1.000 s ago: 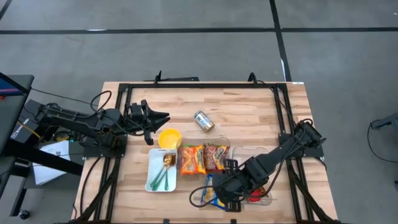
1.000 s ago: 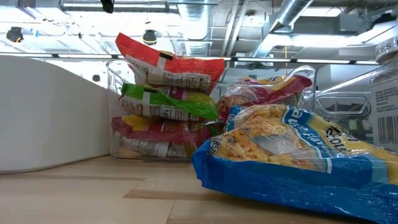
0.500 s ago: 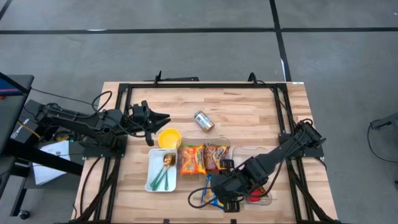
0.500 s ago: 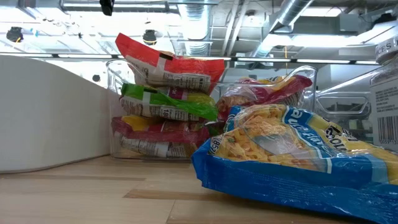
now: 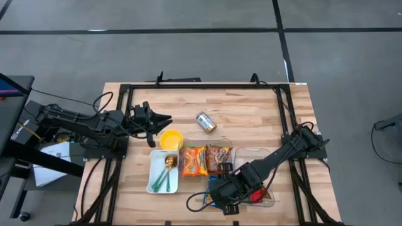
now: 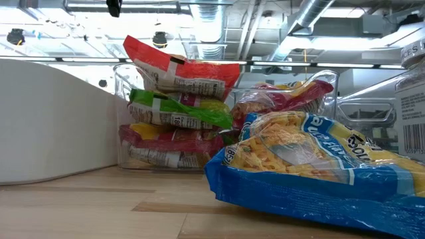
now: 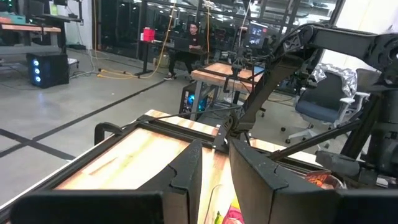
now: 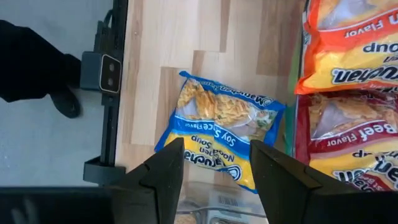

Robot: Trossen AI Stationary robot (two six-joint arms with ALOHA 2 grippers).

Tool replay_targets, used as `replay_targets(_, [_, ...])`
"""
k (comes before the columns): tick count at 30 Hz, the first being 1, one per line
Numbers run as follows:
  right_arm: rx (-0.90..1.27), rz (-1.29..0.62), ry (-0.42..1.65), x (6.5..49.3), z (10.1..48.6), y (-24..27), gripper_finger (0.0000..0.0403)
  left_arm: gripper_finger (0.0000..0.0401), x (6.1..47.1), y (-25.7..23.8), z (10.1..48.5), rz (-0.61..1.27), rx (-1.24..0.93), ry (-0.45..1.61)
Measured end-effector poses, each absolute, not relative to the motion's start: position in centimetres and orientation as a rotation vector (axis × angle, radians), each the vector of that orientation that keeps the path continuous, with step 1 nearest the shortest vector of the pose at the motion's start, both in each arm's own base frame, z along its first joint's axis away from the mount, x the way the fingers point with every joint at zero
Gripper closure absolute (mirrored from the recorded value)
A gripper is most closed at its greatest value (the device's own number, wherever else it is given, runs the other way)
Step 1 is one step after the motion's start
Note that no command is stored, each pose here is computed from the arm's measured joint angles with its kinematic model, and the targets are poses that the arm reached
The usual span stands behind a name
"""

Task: Pick & Place Food Item
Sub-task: Put the blue noodle pack into the left transparent bin

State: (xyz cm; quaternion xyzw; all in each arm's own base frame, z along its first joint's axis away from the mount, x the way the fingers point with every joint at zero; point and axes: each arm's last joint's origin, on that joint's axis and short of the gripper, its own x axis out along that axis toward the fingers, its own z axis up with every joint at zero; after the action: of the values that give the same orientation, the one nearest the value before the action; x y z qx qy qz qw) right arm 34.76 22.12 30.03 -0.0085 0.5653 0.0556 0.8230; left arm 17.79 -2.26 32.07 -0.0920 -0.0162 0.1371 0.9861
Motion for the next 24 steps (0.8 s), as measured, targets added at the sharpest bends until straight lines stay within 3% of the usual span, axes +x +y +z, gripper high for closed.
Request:
replay_targets(7, [-0.023, 0.124, 1.197, 34.9, 29.5, 22.7, 0.0227, 0.0325, 17.8, -2.3, 32.1, 0.273, -0.185, -0.032])
replay_targets(17, [0.046, 0.152, 1.218, 35.2, 24.7, 23.2, 0.0227, 0.0325, 17.8, -2.3, 32.1, 0.272, -0.192, -0.033])
replay_targets(24, [0.05, 0.205, 1.176, 35.4, 25.0, 23.3, 0.0227, 0.0325, 17.8, -2.3, 32.1, 0.272, -0.193, -0.033])
